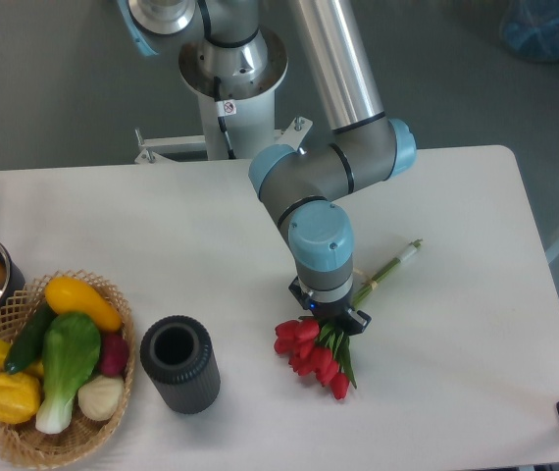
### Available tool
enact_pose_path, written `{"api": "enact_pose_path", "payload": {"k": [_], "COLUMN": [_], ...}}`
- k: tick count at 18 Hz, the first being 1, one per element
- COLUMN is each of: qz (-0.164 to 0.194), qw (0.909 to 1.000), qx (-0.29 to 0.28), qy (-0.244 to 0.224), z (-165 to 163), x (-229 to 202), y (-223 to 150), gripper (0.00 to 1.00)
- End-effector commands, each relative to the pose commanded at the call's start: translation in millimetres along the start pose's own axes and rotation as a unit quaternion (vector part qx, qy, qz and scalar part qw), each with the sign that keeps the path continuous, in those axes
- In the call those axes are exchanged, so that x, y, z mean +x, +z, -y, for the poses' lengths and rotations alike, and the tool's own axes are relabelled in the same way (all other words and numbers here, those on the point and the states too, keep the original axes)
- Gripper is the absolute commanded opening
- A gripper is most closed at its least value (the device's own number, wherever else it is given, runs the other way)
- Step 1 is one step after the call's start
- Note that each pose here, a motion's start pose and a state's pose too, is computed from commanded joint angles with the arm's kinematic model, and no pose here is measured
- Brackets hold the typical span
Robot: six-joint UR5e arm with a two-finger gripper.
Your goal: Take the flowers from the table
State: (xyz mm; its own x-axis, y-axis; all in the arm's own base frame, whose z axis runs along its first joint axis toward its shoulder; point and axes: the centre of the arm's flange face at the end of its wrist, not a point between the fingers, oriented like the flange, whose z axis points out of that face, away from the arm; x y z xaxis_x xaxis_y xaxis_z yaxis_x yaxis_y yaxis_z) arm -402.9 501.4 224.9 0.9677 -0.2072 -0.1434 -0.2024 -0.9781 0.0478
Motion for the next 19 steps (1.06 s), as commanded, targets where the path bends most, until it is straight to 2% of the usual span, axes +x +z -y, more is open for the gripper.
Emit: {"api": "enact_pose_path", "payload": {"k": [3,6,10,12,17,19], "qz": [0.008,0.024,0.008,0.012,0.028,0.026], "qw": [0.9999,0.9994,0.9991,0.9989,0.9995,0.9996], "qx": [0.003,0.011,0.008,0.011,0.013,0.01], "qy": [-0.006,-0.023,-0.04,-0.044,-0.007,-0.009], "z": [-2,-16,-38,-43,-58,-67], "x": [-7,-26,-55,-65,-87,-92], "y": [-7,-35,-67,-75,-88,-87], "gripper": [0.0,0.0,0.0,0.0,0.0,0.0]}}
